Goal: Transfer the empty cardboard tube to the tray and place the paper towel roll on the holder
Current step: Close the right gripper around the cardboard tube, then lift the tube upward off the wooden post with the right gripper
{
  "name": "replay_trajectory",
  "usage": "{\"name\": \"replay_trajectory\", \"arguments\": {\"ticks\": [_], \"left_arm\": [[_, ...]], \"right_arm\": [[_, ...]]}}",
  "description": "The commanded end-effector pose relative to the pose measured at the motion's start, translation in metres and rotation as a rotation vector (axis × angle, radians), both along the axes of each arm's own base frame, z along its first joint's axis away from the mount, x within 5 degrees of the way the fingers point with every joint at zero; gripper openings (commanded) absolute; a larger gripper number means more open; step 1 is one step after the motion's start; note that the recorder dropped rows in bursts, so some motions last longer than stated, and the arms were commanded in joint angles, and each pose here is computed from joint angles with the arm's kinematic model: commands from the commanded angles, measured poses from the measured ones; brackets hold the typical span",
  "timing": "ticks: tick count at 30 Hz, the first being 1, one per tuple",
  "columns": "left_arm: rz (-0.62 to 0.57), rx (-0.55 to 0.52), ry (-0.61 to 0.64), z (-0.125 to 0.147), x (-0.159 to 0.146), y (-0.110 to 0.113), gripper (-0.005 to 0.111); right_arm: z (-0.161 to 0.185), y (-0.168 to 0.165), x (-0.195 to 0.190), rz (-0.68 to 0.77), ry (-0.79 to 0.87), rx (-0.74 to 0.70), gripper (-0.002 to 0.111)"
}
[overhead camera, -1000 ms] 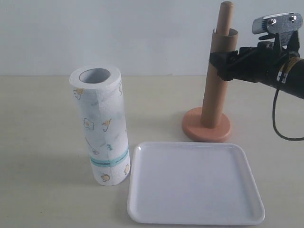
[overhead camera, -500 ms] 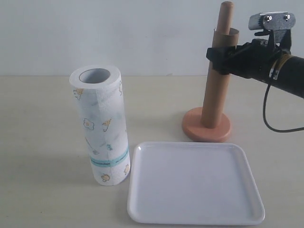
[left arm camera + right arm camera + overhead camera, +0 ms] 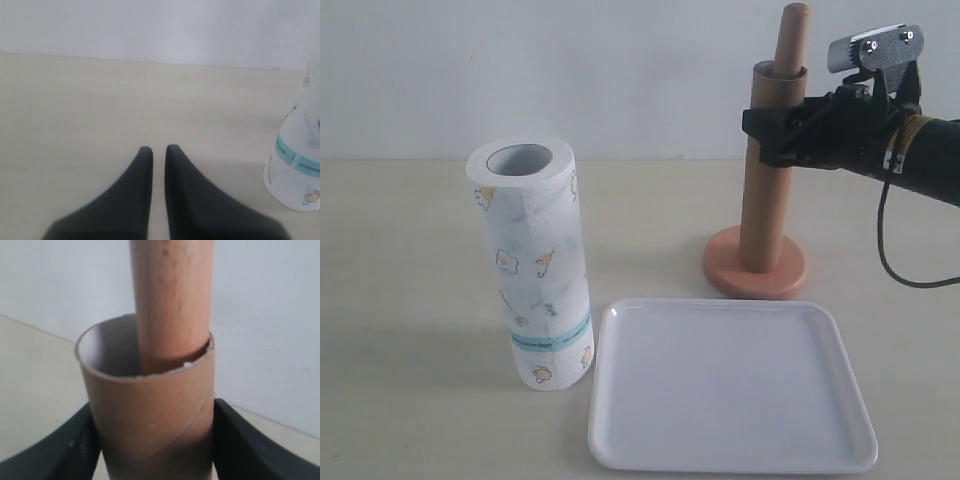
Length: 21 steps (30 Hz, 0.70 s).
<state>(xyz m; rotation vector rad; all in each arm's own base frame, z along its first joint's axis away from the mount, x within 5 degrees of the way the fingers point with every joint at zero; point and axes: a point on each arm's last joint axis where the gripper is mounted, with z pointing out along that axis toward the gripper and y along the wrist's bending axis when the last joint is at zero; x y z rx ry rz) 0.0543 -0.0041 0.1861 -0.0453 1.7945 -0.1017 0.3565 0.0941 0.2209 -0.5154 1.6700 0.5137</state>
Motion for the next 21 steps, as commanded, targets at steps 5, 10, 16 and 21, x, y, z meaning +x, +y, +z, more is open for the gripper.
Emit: {"name": "replay_trajectory", "arguments": {"ticks": [5,10,16,21], "left_arm": [[0.006,-0.007,0.001,-0.001,0.000,0.000,0.009],[0.006,-0.007,0.001,-0.001,0.000,0.000,0.009],[0.006,-0.007,0.001,-0.001,0.000,0.000,0.009],[0.006,-0.007,0.001,-0.001,0.000,0.000,0.009]], "right_arm": [[0.025,-0.001,-0.006,-0.003,-0.099,-0.006,0.000],[0.039,-0.003,-0.010,-0.016,-0.141,0.003,0.000],[0.058,-0.006,-0.016,-0.048,-0.183,0.040,0.000],[0.078,-0.008,-0.025,-0.056,-0.237,0.057,0.000]]}}
